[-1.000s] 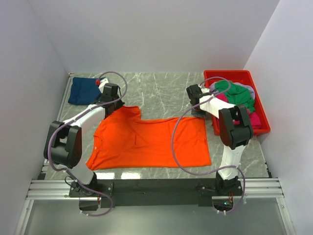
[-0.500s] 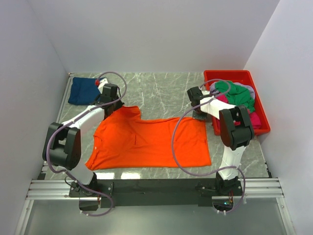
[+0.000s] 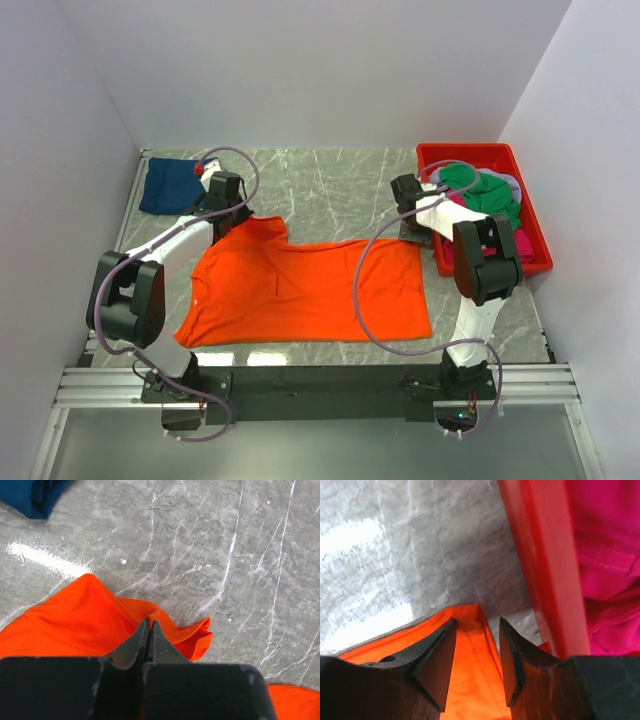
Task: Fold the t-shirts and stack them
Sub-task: Fold the tshirt
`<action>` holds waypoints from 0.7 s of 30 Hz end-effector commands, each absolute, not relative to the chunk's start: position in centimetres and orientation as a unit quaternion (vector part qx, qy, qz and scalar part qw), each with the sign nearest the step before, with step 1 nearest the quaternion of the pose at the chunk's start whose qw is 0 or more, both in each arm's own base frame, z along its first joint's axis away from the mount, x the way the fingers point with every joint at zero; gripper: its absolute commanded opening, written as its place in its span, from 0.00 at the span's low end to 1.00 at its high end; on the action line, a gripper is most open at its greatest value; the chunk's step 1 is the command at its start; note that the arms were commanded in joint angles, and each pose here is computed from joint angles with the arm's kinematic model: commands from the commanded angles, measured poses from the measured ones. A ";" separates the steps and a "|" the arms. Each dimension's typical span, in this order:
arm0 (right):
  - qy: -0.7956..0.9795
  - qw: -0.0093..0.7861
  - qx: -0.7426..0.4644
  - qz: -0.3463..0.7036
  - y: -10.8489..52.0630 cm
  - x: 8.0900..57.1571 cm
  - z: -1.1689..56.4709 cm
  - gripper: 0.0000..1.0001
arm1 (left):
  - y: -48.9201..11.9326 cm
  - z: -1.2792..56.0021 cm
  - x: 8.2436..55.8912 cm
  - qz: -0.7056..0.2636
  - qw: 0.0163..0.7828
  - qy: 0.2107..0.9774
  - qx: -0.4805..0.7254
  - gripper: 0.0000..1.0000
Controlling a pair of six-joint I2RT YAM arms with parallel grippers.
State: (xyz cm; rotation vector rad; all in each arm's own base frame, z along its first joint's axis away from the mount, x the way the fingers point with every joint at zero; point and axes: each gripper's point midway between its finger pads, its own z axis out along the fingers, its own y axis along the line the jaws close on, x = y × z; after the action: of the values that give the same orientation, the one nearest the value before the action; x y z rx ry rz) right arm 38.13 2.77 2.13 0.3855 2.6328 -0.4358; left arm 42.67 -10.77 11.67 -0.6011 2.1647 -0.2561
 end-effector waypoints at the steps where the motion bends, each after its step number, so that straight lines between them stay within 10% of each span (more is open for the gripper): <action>1: 0.945 0.247 0.151 -0.154 2.1 40.0 3.9 0.47 | -10.5 13.7 43.0 -0.111 0.452 0.853 -0.236 0.01; 18: 0.958 0.229 0.138 -0.106 2.8 40.8 2.4 0.32 | -10.4 13.9 42.7 -0.108 0.454 0.853 -0.233 0.01; 21: 0.959 0.225 0.134 -0.105 2.8 40.7 2.4 0.12 | -10.4 14.1 42.7 -0.110 0.456 0.852 -0.233 0.00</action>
State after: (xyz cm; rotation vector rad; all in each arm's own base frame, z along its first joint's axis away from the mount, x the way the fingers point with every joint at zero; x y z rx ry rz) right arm 39.62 2.83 1.89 0.3752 2.6590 -0.3088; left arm 42.42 -10.59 11.63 -0.5889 2.1680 -0.2481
